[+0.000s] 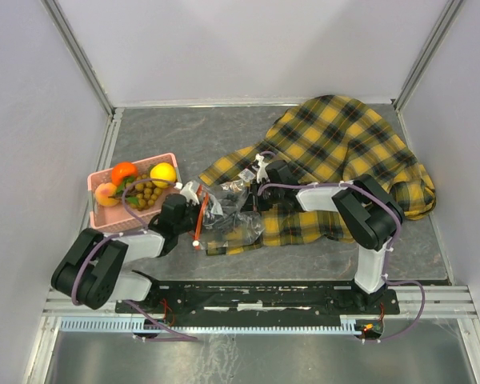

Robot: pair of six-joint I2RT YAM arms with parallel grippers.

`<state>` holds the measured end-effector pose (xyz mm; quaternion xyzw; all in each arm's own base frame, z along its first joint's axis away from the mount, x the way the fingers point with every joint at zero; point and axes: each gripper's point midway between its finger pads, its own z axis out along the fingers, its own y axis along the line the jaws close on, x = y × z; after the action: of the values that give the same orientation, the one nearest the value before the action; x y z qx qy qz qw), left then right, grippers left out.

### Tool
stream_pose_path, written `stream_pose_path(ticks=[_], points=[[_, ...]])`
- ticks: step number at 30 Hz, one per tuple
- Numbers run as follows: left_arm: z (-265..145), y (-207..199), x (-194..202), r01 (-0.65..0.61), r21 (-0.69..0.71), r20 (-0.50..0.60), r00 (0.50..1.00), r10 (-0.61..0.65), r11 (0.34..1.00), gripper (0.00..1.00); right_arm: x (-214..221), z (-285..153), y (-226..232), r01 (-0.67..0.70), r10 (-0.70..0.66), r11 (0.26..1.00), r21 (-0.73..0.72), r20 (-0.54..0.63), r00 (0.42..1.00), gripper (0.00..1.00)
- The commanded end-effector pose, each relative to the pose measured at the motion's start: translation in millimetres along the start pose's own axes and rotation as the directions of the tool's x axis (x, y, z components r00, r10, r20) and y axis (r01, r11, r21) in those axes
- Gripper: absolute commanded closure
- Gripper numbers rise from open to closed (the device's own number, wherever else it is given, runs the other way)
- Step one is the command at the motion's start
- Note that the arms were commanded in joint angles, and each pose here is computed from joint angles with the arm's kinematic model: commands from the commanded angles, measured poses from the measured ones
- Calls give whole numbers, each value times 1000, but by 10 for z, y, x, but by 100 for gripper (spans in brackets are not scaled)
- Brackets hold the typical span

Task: Open the zip-top bag and remove the fake food
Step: Pick up the fake fruit from the zipper food storage bag.

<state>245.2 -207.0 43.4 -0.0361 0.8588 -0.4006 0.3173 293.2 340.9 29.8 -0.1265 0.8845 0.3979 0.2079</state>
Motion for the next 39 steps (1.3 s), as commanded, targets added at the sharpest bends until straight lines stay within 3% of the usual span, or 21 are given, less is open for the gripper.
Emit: stream_pose_path(ticks=[1,9,18,22,30,39], points=[[152,-182,-147,-7,30,33,999,6,1000,25,-95,83,128,31,-31,999,-24,15,999,97],[290,-141,-5,-13,-10,-15,1000,12,1000,21,-61,153,291,-11,13,993,-114,17,1000,97],[363,124,99,-68,-167,-63,996,58,984,19,-20,223,493,-100,104,961,-257,2,995,98],[348,185,116,-77,-192,-66,996,65,978,25,-18,237,543,-122,127,948,-293,-3,992,98],[286,109,72,-84,-176,-53,996,76,981,48,-26,218,453,-120,127,963,-242,13,992,98],[138,-4,-42,-86,-157,-3,996,87,984,60,-101,92,165,-107,113,986,-127,48,992,98]])
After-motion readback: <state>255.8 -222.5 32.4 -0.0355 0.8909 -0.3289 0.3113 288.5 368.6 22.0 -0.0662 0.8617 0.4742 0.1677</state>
